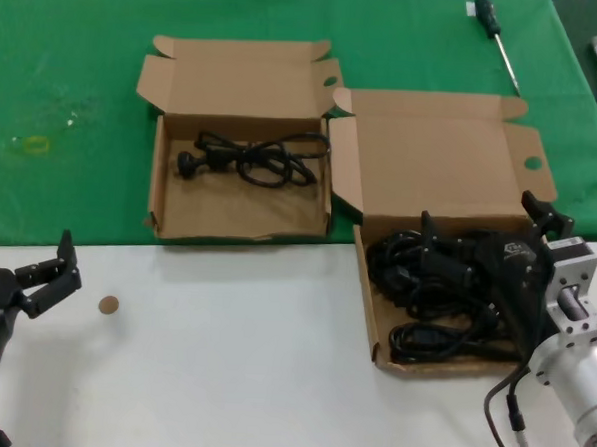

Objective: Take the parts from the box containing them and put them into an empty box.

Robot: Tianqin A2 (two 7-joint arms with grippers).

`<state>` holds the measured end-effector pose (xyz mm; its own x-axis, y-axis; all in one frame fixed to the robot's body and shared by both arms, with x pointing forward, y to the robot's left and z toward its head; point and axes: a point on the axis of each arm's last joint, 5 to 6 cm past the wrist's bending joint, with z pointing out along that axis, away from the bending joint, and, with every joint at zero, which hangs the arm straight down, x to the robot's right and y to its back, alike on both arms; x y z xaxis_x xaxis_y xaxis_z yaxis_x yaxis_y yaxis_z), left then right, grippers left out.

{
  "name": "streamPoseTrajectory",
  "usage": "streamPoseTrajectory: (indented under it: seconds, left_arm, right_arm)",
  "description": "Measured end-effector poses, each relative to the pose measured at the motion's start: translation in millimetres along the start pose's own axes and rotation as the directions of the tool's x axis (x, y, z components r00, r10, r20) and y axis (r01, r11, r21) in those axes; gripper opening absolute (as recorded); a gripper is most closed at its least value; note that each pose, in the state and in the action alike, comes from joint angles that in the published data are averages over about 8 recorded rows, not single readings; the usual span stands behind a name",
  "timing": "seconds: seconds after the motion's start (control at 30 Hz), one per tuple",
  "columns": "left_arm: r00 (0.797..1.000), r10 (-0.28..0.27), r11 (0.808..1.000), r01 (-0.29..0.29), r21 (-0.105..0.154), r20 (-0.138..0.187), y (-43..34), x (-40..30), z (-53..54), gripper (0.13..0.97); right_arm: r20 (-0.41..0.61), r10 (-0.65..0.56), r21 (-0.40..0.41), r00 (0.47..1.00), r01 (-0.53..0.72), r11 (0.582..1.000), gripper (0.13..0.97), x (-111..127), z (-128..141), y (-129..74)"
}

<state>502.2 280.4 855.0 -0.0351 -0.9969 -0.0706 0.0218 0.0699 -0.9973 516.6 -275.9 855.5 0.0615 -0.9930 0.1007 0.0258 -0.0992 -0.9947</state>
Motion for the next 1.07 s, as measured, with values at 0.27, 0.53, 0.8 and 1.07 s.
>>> streamPoseTrajectory:
  seconds: [0.27, 0.53, 0.8, 1.07]
  left_arm:
    - [1.0, 0.0, 1.0, 0.0, 0.0, 0.0, 0.0, 0.0, 0.0, 0.966]
    - [1.0, 0.0, 1.0, 0.0, 0.0, 0.0, 0.0, 0.0, 0.0, 0.966]
    - [1.0, 0.0, 1.0, 0.0, 0.0, 0.0, 0.0, 0.0, 0.0, 0.966]
    - [1.0, 0.0, 1.0, 0.0, 0.0, 0.0, 0.0, 0.0, 0.0, 0.966]
  right_arm:
    - [0.0, 0.0, 0.0, 1.0, 0.0, 1.0, 0.966, 0.0, 0.0, 0.0]
    - [0.0, 0.0, 0.0, 1.0, 0.0, 1.0, 0.966, 0.0, 0.0, 0.0]
    - [0.0, 0.0, 0.0, 1.0, 0.0, 1.0, 0.966, 0.0, 0.0, 0.0]
    - [0.0, 0.0, 0.0, 1.0, 0.0, 1.0, 0.966, 0.0, 0.0, 0.0]
